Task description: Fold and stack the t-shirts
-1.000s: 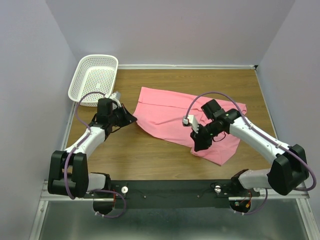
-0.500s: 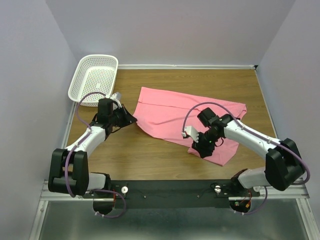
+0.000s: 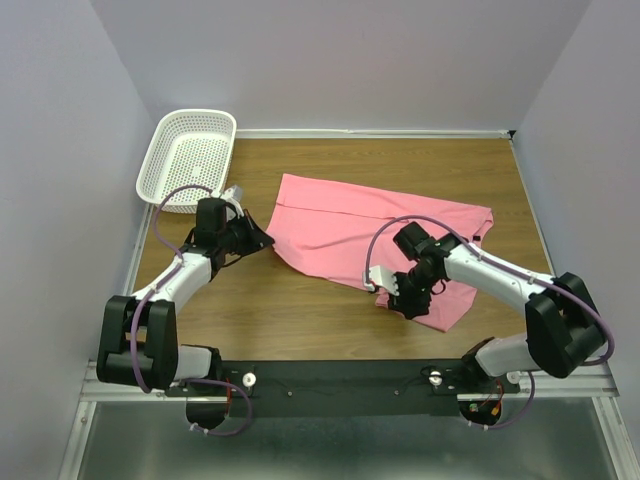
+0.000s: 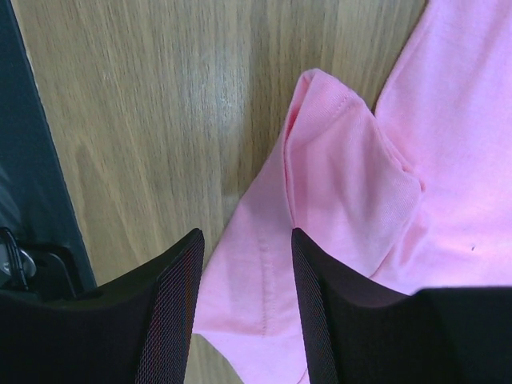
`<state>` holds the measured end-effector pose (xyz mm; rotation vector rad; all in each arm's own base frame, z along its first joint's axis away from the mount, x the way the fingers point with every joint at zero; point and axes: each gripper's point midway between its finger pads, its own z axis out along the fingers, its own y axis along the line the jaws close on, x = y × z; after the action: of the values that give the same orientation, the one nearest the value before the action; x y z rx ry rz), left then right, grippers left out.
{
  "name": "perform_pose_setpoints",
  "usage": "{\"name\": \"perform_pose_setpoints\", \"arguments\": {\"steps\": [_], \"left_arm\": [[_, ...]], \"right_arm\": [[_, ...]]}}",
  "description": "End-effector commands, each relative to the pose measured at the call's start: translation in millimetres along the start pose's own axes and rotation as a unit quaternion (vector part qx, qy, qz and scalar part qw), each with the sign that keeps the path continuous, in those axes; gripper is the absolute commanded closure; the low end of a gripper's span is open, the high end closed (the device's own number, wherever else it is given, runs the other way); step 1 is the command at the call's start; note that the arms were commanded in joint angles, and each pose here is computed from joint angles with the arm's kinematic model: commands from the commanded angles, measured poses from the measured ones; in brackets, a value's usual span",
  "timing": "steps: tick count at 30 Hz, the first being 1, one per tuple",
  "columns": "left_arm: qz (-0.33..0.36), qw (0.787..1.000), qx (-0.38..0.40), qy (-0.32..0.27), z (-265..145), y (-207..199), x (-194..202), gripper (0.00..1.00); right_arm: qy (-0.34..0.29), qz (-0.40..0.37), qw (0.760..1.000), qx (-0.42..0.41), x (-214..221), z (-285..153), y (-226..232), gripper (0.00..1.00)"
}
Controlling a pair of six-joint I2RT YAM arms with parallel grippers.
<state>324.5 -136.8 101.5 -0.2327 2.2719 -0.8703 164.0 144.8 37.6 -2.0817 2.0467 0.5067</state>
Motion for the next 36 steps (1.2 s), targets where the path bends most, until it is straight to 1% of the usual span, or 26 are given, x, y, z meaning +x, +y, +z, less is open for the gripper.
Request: {"name": "perform_pose_setpoints", "arguments": {"steps": [1,3,7,8,10,13,15,21,25,28,29,31,33,34,36], "left_arm": [[0.007,1.000,0.013,0.008,1.9,0.1,6.3,1.00],[0.009,1.000,0.014,0.009,1.6,0.1,6.8,1.00],[0.009,1.000,0.015,0.008,1.0,-0.1,6.8,1.00],[0.010,1.000,0.016,0.009,1.0,-0.7,7.3,1.00],[0.011,1.000,0.017,0.008,0.8,-1.2,6.7,1.00],[0.010,1.000,0.017,0.008,1.0,-0.9,6.5,1.00],[0.010,1.000,0.018,0.008,0.9,-1.1,6.6,1.00],[0.011,1.000,0.019,0.010,0.8,-1.7,7.9,1.00],[0.011,1.000,0.020,0.009,0.3,-2.3,7.3,1.00],[0.012,1.000,0.020,0.008,0.5,-2.1,6.4,1.00],[0.011,1.000,0.020,0.009,0.6,-1.8,7.1,1.00],[0.012,1.000,0.020,0.009,1.0,-2.4,6.3,1.00],[0.011,1.000,0.019,0.010,1.5,-1.8,6.9,1.00],[0.012,1.000,0.020,0.010,1.4,-2.4,6.4,1.00],[0.011,1.000,0.020,0.010,1.7,-2.1,6.7,1.00]], "right_arm": [[0.002,-0.032,0.999,0.005,1.2,7.8,-7.4,0.45],[0.000,-0.032,0.999,0.002,-0.3,9.9,-8.4,0.46],[-0.002,-0.025,1.000,-0.004,-1.5,13.1,-8.8,0.53],[-0.002,-0.025,1.000,-0.004,-1.5,13.1,-8.8,0.54],[-0.002,-0.023,1.000,0.008,-2.0,11.7,-13.0,0.53],[-0.004,-0.026,0.999,0.035,-4.7,6.2,-22.5,0.48],[-0.007,-0.026,0.999,0.047,-7.4,2.7,-27.1,0.47],[-0.005,-0.020,0.999,0.034,-4.1,9.4,-25.8,0.46],[-0.009,-0.015,1.000,0.011,-2.3,17.4,-17.5,0.51],[-0.012,-0.011,1.000,0.004,-2.2,19.3,-14.4,0.57],[-0.015,-0.011,1.000,0.004,-3.0,18.5,-13.5,0.62],[-0.020,-0.012,1.000,0.004,-5.3,15.8,-12.3,0.69],[-0.025,-0.013,1.000,0.009,-8.1,10.5,-11.6,0.73],[-0.026,-0.012,1.000,0.011,-9.0,8.7,-11.6,0.77],[-0.027,-0.011,0.999,0.012,-10.4,4.4,-10.5,0.80]]}}
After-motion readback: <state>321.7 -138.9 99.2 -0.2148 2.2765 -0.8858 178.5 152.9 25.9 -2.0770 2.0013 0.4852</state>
